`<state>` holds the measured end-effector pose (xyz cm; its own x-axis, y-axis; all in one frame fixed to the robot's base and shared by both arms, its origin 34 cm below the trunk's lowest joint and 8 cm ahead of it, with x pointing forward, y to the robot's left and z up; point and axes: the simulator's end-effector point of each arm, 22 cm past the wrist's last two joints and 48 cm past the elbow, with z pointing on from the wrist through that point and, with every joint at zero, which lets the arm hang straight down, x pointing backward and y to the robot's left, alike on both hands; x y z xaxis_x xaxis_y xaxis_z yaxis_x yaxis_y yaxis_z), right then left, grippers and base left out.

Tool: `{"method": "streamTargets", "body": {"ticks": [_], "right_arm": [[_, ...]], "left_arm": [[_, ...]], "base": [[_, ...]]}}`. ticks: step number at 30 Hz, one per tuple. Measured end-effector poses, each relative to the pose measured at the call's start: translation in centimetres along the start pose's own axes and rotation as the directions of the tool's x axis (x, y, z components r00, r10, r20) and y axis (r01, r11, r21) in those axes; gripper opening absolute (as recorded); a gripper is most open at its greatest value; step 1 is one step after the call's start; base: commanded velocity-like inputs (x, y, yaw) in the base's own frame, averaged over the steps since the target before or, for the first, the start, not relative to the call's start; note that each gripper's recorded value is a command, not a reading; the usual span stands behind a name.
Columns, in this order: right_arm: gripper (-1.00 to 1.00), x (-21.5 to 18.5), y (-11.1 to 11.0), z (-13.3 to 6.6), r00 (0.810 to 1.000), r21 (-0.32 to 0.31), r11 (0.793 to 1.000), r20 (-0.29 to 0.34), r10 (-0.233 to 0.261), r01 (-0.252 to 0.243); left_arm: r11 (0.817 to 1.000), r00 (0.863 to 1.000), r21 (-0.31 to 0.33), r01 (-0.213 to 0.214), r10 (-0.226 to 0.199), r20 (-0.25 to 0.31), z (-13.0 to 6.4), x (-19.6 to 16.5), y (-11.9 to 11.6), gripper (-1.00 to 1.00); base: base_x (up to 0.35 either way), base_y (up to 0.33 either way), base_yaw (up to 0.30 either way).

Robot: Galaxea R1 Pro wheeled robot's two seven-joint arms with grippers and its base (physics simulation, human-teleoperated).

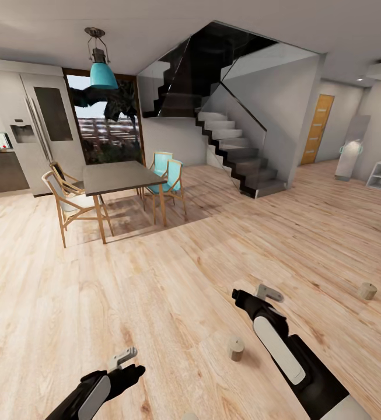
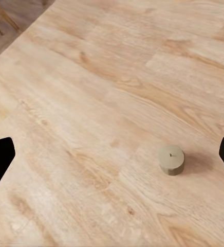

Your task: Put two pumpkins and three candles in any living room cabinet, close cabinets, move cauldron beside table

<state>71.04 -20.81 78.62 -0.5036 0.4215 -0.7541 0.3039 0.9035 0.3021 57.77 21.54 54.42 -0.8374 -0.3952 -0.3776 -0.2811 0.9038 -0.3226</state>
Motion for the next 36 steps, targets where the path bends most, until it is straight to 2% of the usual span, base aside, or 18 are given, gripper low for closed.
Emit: {"method": "streamTargets", "body": {"ticks": [3,9,32,36], "right_arm": [[1.00,-0.1,0.8,0.0,1.000,-0.039,0.999,0.001,0.000,0.000],[1.00,-0.1,1.2,0.0,1.000,-0.056,0.998,0.001,0.004,-0.003],[1.00,-0.6,1.5,-0.4,1.000,-0.073,0.997,0.010,0.004,-0.004],[1.00,-0.7,2.2,-0.6,1.000,-0.107,0.994,0.012,0.006,-0.004]], "left_arm": [[1.000,1.000,0.000,-0.001,0.001,0.001,0.0,0.0,0.0,1.00],[1.000,1.000,0.001,-0.002,0.002,0.003,0.0,-0.1,-0.1,1.00],[1.000,1.000,0.009,-0.006,0.006,0.019,-0.5,-0.7,-0.5,1.00],[1.000,1.000,0.010,-0.007,0.006,0.022,-0.6,-0.9,-0.6,1.00]], "base": [[0.000,0.000,0.000],[0.000,0.000,-0.092],[-0.012,-0.059,-0.259],[0.000,0.000,-0.245]]}}
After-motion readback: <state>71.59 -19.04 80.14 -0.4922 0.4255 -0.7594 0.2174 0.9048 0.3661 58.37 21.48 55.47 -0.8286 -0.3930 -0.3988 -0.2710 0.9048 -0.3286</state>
